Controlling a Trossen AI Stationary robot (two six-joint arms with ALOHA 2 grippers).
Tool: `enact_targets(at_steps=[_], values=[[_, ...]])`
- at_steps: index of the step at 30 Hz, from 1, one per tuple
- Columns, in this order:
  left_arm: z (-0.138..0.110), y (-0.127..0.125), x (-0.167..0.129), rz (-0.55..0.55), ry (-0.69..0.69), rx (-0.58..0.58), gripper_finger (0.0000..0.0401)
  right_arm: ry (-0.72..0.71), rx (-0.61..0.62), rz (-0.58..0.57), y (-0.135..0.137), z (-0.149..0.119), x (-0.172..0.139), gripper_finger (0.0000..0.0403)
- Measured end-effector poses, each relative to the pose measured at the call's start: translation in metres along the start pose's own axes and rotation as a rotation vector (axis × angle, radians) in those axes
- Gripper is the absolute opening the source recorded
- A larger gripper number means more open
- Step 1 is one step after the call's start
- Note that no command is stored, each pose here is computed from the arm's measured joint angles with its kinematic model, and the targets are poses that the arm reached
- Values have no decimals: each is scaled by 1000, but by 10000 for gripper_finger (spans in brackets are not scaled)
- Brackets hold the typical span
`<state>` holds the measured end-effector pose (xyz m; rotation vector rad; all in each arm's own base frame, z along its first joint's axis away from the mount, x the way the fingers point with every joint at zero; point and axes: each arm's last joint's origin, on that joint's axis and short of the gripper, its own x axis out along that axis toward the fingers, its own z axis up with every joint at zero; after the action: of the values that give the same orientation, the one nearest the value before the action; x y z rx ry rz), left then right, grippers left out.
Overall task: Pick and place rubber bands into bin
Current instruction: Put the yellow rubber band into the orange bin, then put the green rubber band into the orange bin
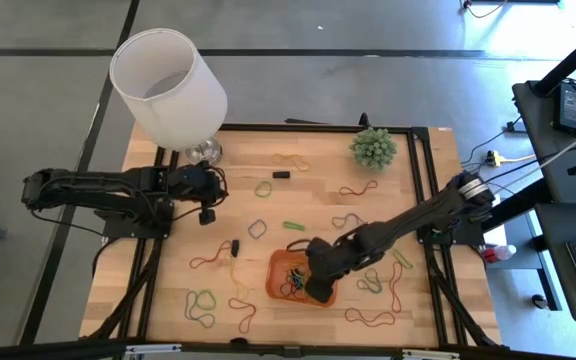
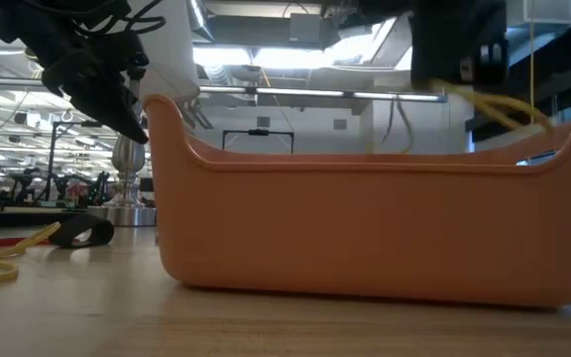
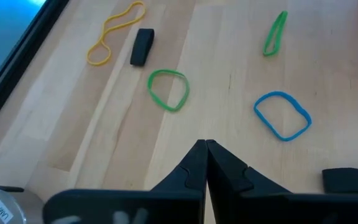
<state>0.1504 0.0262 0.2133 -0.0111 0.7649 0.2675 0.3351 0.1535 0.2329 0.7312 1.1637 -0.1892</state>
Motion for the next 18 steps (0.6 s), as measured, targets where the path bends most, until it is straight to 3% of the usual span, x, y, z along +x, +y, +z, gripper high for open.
enact_targets(at_steps=[7,14,18], values=[[0,0,0,0,0,0,1,43,0,-68,-4,-4,32,8],[0,0,0,1,0,17,5,42,27,-69,-4,-4,33,40],[0,0,0,1,0,26,2,71,-18,-41,-1,-6,33,61]])
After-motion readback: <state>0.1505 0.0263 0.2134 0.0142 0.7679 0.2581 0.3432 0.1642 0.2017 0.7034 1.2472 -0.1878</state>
